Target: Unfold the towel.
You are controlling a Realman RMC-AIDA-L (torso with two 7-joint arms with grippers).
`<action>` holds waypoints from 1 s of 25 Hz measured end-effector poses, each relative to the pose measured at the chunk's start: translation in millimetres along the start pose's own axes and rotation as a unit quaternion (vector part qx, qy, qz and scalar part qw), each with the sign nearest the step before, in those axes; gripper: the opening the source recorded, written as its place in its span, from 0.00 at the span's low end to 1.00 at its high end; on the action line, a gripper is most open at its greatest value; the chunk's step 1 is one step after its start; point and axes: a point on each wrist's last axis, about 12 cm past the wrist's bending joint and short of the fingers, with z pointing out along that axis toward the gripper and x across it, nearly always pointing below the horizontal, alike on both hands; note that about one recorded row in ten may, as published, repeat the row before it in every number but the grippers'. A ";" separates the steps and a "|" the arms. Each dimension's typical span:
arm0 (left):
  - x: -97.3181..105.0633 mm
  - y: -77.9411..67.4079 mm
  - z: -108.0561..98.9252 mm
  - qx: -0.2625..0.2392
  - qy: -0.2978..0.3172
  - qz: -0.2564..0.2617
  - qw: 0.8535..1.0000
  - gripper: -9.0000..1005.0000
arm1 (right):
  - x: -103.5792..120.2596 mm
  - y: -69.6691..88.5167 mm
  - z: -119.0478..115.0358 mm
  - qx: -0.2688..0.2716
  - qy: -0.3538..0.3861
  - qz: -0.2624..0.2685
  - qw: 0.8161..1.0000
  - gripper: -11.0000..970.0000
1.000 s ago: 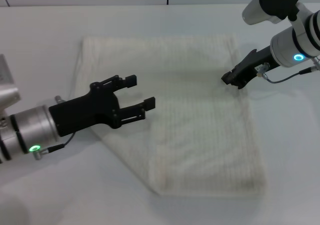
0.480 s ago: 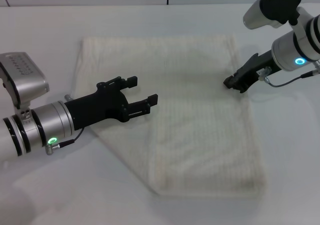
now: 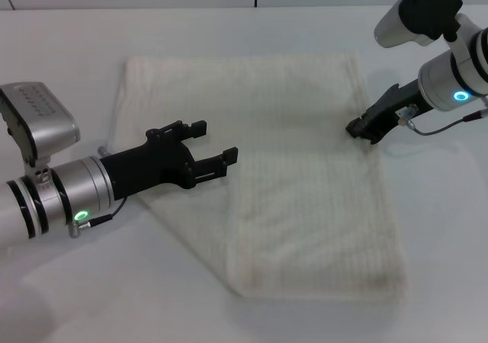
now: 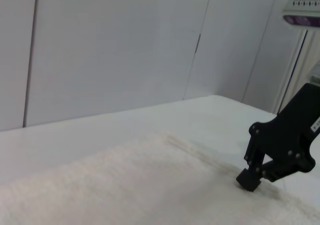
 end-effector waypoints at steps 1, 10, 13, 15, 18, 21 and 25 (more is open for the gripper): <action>0.3 -0.2 0.1 0.000 0.001 0.000 1.000 0.80 | 0.1 0.0 0.0 0.000 0.000 0.000 1.000 0.01; 7.2 -7.8 9.2 0.004 0.019 0.001 1.000 0.79 | 0.9 -0.8 0.6 0.004 0.000 0.000 1.000 0.01; 6.9 -9.8 12.4 0.007 0.020 0.003 1.000 0.79 | 1.1 -0.7 0.7 0.004 0.000 0.000 1.000 0.01; 6.9 -9.8 12.4 0.007 0.020 0.003 1.000 0.79 | 2.1 -0.1 1.3 0.003 0.000 0.001 1.000 0.01; 5.6 -10.9 15.8 0.009 0.021 0.002 1.000 0.79 | 3.2 0.7 2.1 0.002 0.000 0.003 1.000 0.01; 6.9 -12.1 19.3 0.007 0.029 0.000 1.000 0.79 | 3.7 1.2 2.6 0.002 0.000 0.003 1.000 0.01; 8.7 -13.9 22.1 0.005 0.035 0.002 0.999 0.79 | 4.1 1.5 3.0 0.001 -0.001 0.005 1.000 0.01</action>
